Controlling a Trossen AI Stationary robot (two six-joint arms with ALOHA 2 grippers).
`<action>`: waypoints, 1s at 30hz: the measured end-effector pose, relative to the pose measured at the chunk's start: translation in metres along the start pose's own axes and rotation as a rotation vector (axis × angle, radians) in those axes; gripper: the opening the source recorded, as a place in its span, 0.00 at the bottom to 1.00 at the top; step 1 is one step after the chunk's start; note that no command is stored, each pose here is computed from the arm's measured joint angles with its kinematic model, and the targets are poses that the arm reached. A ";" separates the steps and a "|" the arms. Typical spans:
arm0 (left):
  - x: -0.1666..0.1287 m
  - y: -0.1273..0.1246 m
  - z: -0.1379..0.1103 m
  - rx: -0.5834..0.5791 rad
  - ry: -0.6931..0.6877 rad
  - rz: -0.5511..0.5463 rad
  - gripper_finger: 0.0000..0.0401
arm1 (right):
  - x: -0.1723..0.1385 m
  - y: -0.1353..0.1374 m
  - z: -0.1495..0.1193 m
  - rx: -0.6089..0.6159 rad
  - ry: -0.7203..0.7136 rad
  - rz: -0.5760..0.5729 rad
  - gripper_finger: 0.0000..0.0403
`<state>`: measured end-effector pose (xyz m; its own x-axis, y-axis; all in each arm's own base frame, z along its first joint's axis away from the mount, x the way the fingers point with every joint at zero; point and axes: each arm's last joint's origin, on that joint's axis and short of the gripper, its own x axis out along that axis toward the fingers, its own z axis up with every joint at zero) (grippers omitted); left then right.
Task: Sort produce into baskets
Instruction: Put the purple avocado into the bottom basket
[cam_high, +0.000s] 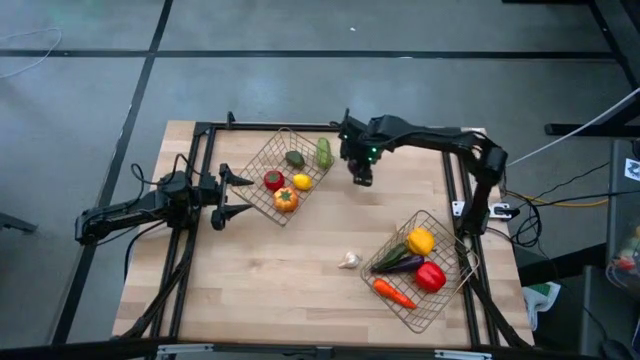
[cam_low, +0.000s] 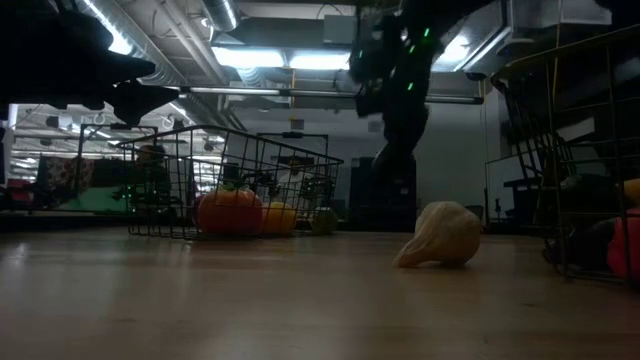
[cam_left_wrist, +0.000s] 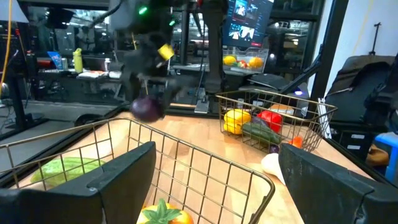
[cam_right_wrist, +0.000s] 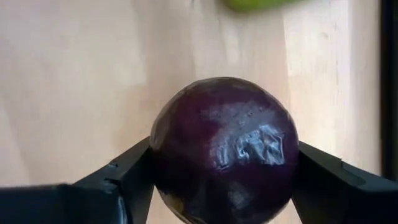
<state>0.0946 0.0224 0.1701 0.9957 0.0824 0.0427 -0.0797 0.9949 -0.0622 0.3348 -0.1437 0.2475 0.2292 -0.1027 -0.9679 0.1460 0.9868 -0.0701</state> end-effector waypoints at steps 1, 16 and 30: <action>0.000 0.000 0.000 0.000 0.000 0.000 0.84 | -0.008 0.006 -0.002 -0.005 0.006 -0.007 0.71; 0.000 0.000 0.000 -0.005 0.000 0.000 0.84 | -0.087 0.136 -0.041 -0.059 0.053 0.039 0.71; 0.000 0.000 0.000 -0.005 0.000 0.000 0.84 | -0.104 0.258 -0.092 -0.182 0.080 0.092 0.75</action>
<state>0.0946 0.0224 0.1700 0.9957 0.0824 0.0424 -0.0795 0.9946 -0.0672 0.2602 0.1329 0.3081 0.1555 -0.0082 -0.9878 -0.0501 0.9986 -0.0162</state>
